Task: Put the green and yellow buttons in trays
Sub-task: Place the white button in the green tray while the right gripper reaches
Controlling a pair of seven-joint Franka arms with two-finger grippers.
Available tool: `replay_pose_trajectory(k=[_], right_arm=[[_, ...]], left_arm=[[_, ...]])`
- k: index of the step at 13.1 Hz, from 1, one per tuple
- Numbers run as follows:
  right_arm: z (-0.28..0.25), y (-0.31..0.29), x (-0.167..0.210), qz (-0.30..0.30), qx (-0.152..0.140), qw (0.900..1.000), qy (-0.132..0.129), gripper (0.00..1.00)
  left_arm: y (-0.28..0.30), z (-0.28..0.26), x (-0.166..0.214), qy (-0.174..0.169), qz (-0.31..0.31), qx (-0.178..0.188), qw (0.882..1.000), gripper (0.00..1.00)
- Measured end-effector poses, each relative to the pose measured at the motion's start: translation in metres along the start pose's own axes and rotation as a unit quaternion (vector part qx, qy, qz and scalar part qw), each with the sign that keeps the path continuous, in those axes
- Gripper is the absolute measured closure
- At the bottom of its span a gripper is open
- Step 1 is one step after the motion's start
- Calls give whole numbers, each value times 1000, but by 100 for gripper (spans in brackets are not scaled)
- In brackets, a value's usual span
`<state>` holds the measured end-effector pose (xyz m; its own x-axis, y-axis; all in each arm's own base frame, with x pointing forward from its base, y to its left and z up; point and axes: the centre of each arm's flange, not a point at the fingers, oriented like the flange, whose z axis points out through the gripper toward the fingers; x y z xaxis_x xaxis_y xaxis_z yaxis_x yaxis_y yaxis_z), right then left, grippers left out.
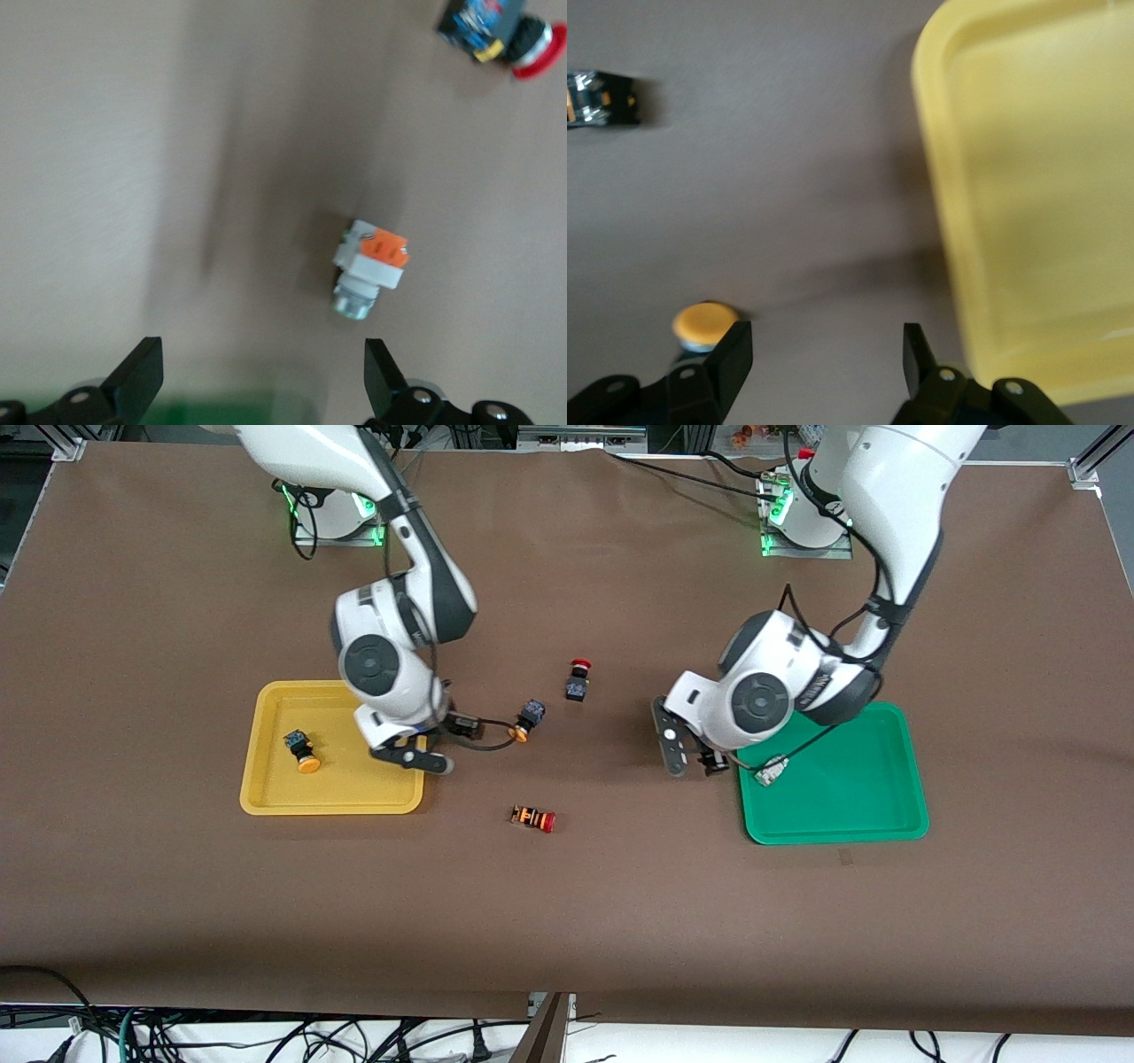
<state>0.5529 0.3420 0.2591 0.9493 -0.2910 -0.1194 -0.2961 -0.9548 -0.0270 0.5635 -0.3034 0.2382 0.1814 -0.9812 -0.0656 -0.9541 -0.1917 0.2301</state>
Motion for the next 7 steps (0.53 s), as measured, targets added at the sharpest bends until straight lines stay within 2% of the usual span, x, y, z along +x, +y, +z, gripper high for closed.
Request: replay_pose_trajectory(k=[1, 3, 5, 7], right_arm=[[9, -14, -8, 26, 11, 1000, -3, 22], [34, -33, -18, 68, 34, 997, -6, 22], [60, -45, -29, 94, 39, 995, 5, 22], [80, -55, -41, 105, 39, 994, 15, 22]], left_arm=[[10, 13, 8, -9, 19, 7, 1000, 0], [32, 43, 19, 8, 46, 30, 998, 0], [52, 68, 17, 30, 60, 47, 997, 0], [64, 70, 15, 33, 71, 52, 996, 0]])
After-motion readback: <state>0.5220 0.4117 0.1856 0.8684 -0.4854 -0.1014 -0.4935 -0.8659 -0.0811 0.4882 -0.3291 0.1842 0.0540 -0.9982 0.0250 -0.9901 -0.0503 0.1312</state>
